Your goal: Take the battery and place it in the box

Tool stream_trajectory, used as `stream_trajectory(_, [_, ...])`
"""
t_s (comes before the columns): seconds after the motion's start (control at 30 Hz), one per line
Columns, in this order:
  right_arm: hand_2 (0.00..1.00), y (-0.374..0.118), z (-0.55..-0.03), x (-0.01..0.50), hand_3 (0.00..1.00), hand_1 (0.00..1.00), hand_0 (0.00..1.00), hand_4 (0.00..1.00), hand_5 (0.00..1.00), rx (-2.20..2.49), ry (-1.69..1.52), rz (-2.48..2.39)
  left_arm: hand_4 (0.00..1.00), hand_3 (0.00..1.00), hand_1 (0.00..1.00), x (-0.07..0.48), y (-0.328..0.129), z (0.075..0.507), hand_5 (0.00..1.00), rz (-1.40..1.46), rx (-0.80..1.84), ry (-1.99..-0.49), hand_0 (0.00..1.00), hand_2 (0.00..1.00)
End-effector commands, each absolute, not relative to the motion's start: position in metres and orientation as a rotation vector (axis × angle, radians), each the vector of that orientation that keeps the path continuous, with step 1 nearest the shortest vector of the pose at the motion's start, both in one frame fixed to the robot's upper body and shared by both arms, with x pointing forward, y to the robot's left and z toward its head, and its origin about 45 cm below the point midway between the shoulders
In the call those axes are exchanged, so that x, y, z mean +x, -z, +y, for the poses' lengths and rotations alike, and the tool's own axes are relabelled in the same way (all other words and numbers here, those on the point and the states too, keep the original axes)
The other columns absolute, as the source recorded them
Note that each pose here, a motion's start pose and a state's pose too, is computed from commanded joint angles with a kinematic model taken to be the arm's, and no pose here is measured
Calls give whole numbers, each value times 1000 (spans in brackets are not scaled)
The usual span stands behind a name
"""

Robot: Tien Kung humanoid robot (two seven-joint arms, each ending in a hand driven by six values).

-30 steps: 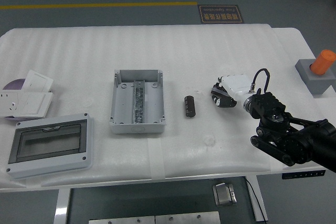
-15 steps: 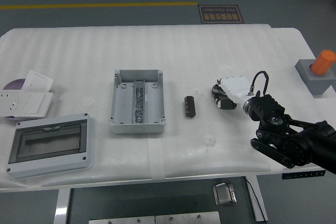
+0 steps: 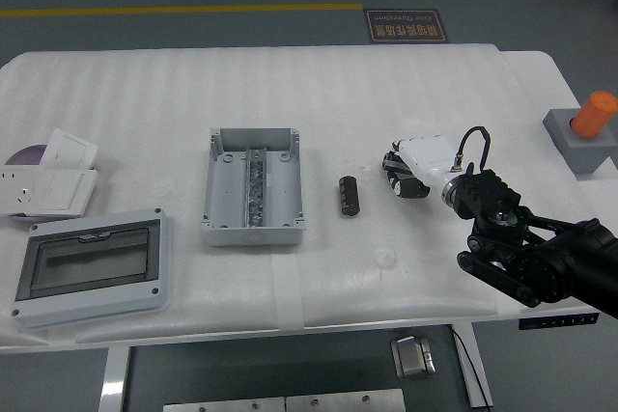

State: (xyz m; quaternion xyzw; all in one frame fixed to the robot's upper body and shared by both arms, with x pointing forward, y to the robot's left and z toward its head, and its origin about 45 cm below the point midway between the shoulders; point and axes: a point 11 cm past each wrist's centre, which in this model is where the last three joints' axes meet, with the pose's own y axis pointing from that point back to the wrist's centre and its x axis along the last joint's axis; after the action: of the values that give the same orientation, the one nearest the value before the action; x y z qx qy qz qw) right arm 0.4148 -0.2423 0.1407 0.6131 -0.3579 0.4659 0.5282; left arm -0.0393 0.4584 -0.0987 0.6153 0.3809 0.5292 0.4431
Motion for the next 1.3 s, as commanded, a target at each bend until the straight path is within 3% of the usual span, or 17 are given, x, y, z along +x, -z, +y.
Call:
stream_trajectory(0.33, [519,-183,-195,413,689,461,264,277,218,1538,-1232,-882,732,612,662,-41,98,459,485,948,1531,-1315,636,558])
stream_trajectory(0.67, [519,-210,-106,380,690,466,265,307,235,1702,-1362,-795,733,612,663,-46,98,461,486,954,1543,-1312,637,558])
stream_trajectory(0.7, [534,-210,-100,377,691,470,286,418,334,1711,-1364,-783,734,612,663,-46,98,461,487,954,1544,-1312,636,558])
stream_trajectory(0.87, [534,-204,-84,369,691,470,286,418,334,1733,-1360,-749,734,612,663,-46,98,462,487,952,1547,-1311,636,558])
stream_trajectory(0.9, [739,-203,-83,368,761,739,664,593,494,1733,-1358,-745,734,612,663,-46,98,462,488,951,1547,-1310,636,559])
stream_trajectory(1.07, [739,-193,-80,365,761,739,664,593,494,1731,-1335,-718,734,612,663,-47,98,462,488,950,1549,-1308,636,559])
stream_trajectory(1.1, [879,-191,-80,364,943,906,953,708,583,1731,-1329,-712,734,613,663,-47,98,462,490,951,1550,-1307,636,559])
stream_trajectory(1.27, [879,-185,-80,363,943,906,953,708,583,1741,-1301,-707,734,613,663,-48,98,461,490,954,1553,-1301,636,559])
stream_trajectory(1.3, [905,-185,-81,363,972,941,992,772,611,1743,-1299,-710,734,612,663,-48,98,461,492,955,1553,-1301,636,557])
